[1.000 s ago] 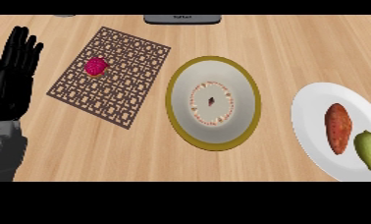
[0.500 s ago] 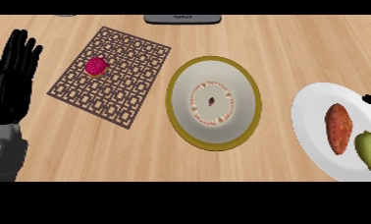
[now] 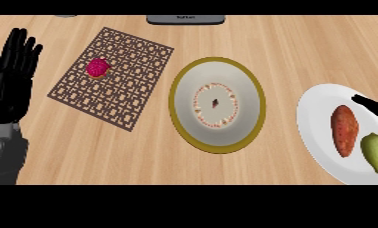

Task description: Pick the sweet potato from the plate and place it in the bowl

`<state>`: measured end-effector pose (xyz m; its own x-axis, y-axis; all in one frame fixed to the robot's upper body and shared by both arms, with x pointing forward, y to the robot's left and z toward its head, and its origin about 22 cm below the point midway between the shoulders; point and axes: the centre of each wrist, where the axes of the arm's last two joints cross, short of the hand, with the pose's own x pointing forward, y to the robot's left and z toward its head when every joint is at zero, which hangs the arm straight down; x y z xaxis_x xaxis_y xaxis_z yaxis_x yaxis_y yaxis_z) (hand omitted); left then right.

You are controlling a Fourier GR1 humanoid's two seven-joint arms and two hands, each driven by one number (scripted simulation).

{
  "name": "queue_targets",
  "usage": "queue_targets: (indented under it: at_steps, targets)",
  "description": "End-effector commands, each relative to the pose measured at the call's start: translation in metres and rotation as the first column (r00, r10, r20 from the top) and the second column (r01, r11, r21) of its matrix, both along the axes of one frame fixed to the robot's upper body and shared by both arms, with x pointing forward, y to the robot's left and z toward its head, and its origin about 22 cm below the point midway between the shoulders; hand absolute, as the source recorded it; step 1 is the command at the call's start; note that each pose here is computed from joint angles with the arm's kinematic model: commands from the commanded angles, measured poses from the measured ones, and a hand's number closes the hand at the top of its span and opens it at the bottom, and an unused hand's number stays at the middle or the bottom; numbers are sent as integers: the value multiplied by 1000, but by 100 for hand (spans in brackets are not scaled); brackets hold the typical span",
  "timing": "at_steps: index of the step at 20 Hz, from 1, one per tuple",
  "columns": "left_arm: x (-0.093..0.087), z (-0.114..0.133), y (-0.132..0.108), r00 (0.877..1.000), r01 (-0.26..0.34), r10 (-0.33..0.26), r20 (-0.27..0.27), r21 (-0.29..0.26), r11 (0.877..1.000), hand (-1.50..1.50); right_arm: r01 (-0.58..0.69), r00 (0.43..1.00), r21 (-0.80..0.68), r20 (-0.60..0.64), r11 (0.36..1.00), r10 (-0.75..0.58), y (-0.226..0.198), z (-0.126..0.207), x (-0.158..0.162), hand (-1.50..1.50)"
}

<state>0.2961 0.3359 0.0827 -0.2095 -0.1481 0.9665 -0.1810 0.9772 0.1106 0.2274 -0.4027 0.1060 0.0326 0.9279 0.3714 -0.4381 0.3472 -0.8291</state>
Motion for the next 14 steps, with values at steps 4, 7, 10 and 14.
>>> queue_targets:
  at_steps: [4, 7, 10, 14]
  targets:
    - [-3, -2, -15, 1000, 9, -9, 3, 12, 1000, 0, 1, 1000, -29, -19, 1000, -1, 18, -22, 13, -150]
    - [-3, -16, 5, 1000, -16, 16, 3, 1, 1000, 0, 4, 1000, -28, -14, 1000, -4, 18, -41, 15, -150]
    - [3, -2, -17, 1000, -12, 12, 10, 19, 1000, 0, -1, 999, -36, -37, 999, -1, 5, -54, 34, -150]
    - [-8, 3, 13, 1000, 6, -6, 4, 14, 1000, 0, 7, 999, -46, -44, 999, -9, 8, -48, 25, -150]
